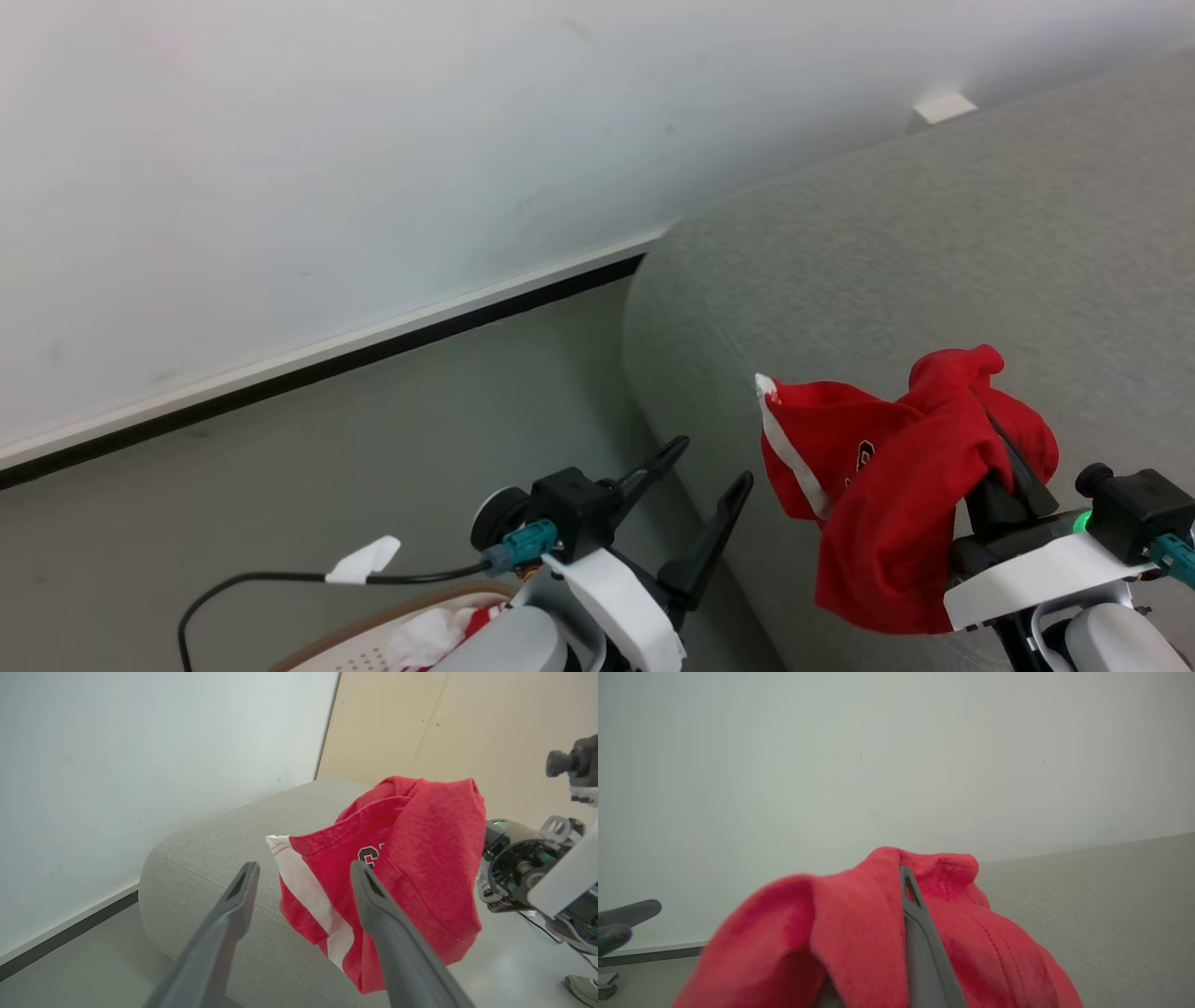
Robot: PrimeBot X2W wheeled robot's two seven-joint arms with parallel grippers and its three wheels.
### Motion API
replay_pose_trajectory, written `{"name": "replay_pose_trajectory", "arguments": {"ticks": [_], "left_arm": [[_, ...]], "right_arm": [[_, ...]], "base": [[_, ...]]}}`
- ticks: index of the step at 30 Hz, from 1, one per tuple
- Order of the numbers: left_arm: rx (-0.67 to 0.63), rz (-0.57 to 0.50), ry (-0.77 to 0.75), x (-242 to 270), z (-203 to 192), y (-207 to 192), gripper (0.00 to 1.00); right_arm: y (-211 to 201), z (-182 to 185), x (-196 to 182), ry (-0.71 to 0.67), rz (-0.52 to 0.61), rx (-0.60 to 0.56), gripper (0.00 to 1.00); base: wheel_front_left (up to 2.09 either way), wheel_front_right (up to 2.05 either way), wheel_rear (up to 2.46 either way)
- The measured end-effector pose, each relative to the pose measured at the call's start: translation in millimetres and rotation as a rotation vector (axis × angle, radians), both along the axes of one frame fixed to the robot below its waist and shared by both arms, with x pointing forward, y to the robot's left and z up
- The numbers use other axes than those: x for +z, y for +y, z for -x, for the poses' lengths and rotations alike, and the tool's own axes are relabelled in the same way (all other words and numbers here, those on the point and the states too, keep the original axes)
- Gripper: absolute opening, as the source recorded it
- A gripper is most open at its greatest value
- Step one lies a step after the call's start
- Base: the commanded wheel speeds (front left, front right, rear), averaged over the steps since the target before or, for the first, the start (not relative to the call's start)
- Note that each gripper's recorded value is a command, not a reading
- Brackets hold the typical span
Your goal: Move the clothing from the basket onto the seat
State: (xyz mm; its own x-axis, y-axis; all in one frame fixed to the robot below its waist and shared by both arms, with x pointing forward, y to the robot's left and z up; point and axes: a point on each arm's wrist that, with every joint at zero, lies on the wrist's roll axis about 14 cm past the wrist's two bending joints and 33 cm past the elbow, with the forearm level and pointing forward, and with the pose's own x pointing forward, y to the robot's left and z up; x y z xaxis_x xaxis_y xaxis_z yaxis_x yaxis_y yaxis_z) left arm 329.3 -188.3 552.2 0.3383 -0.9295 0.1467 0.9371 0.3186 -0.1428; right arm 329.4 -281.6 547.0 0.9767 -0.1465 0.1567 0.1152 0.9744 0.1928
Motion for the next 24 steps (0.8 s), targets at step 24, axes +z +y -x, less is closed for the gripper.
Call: {"name": "replay_pose_trajectory", "arguments": {"ticks": [24], "left_arm": [[-0.017, 0.002, -0.016, -18, -32, -12, 1.00]], "right_arm": [[-41, -44, 16, 0.041, 0.149, -0.040, 0.00]], "base": [[0.00, 0.00, 0.00]]}}
